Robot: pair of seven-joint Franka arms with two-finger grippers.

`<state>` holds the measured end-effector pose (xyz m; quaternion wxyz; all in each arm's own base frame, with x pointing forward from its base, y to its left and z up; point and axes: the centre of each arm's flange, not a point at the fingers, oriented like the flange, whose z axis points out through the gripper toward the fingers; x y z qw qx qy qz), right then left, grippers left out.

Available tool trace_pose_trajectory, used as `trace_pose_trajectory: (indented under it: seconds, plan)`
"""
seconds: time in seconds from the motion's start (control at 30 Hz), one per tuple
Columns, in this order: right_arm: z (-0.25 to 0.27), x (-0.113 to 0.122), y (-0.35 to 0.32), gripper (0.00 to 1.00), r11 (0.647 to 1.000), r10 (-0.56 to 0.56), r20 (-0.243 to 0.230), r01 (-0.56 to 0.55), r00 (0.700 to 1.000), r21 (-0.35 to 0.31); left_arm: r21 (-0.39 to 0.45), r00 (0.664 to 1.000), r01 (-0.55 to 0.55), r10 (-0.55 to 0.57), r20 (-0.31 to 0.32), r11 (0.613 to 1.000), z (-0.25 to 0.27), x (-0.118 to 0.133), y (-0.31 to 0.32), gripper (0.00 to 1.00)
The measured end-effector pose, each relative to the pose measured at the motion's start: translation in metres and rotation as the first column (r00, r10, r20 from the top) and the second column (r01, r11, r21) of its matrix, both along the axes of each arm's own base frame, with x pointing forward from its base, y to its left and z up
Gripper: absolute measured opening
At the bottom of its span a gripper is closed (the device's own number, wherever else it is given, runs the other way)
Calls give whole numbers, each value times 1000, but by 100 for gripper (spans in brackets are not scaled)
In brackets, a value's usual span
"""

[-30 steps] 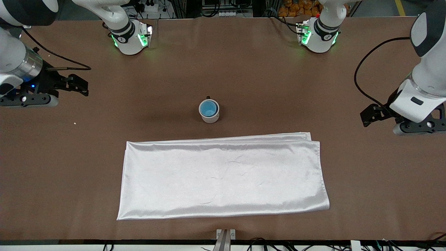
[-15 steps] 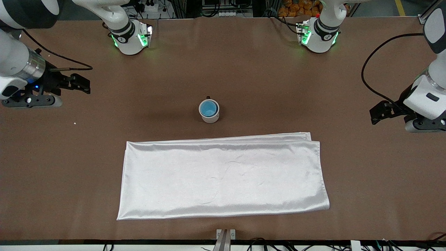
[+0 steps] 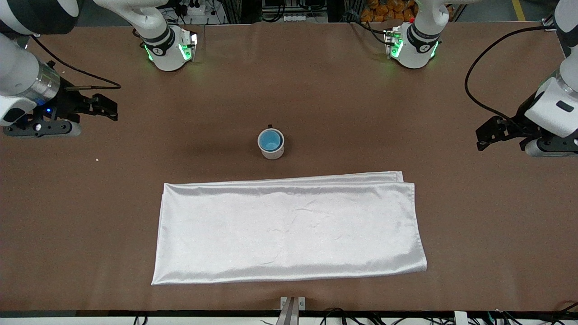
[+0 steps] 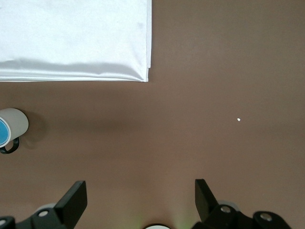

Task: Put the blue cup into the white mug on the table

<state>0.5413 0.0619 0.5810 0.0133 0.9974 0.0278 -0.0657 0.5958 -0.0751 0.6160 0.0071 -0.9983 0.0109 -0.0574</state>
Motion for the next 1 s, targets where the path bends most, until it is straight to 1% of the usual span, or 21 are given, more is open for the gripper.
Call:
trace_pose_trajectory:
  seconds: [0.17,0.33,0.53,0.6,0.87,1.0]
  plan:
    - [-1,-1,0,100,1000,0,-1,0,1000,0,-15,1000,-4,3,-4,1000,0,0,0,100]
    - [-1,-2,0,100,1000,0,0,0,1000,0,-21,1000,-5,4,-24,1000,-2,-2,0,100]
    - [1,-1,0,100,1000,0,11,0,1000,1,-19,999,-7,6,-40,1000,-7,-3,1,100]
    - [2,0,0,100,1000,0,24,0,1000,2,-19,999,-9,8,-44,1000,-9,-3,2,100]
    - [16,6,-1,100,1000,-4,116,3,993,12,-17,999,-11,10,-51,1000,-10,-5,4,100]
    - [25,6,-2,100,1000,-7,143,5,990,15,-16,999,-12,11,-50,1000,-8,-8,4,100]
